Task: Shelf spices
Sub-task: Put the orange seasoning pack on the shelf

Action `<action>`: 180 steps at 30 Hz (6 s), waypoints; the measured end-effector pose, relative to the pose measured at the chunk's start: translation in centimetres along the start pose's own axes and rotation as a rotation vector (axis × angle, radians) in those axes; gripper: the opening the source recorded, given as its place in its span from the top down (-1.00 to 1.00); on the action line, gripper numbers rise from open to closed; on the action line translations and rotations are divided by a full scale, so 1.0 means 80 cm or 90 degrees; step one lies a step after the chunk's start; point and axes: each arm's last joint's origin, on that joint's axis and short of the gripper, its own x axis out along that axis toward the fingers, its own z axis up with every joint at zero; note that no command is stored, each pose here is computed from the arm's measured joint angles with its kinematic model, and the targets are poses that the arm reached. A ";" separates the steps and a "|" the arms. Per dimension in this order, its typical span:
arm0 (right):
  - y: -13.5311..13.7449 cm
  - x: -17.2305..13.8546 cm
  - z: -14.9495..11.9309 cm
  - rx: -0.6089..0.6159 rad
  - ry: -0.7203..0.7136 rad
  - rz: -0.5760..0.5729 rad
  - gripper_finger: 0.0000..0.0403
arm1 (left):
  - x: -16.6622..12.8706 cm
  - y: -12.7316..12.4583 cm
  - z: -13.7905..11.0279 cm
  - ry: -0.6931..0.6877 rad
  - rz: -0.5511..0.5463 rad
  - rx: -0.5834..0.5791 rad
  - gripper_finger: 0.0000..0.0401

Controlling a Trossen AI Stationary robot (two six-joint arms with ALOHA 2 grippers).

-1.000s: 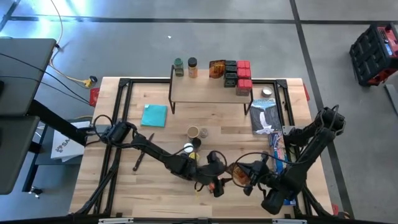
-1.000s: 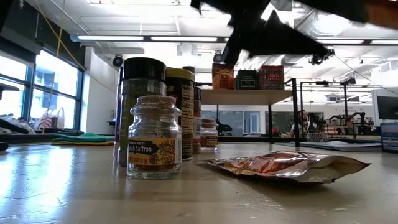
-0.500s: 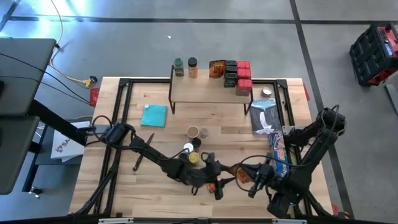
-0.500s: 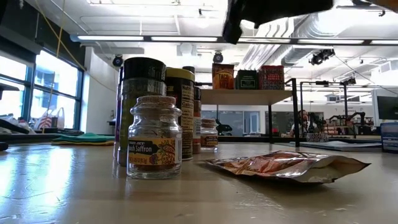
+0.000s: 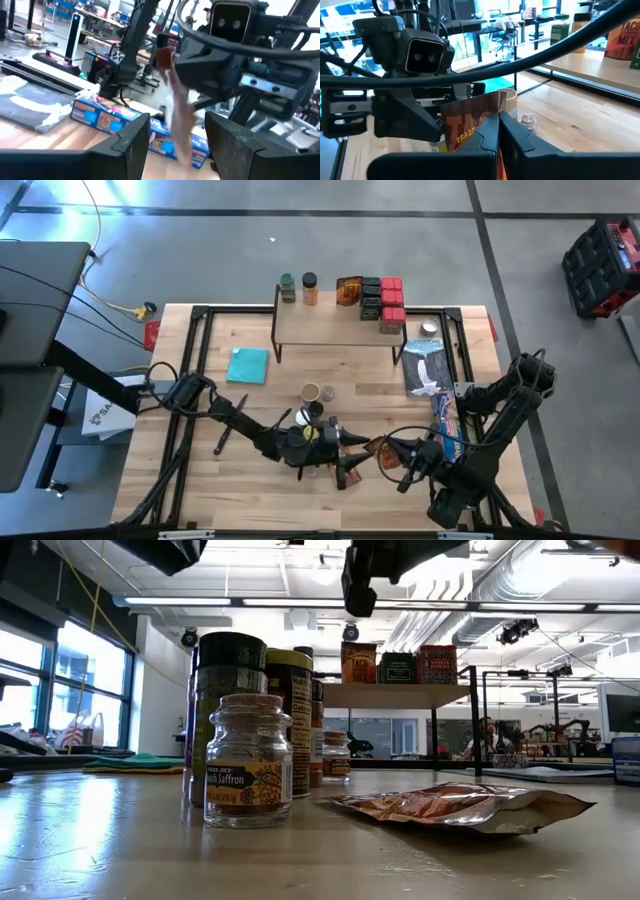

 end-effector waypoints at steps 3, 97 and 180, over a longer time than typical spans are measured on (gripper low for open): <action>0.001 0.003 0.001 0.004 -0.009 -0.005 1.00 | 0.002 0.000 0.002 -0.002 -0.010 0.002 0.08; -0.069 0.089 0.114 -0.284 0.160 -0.025 0.56 | -0.014 0.288 0.290 0.249 0.155 0.494 1.00; -0.065 0.099 0.122 -0.217 0.157 0.001 0.56 | 0.004 0.407 0.278 0.185 0.208 0.510 0.38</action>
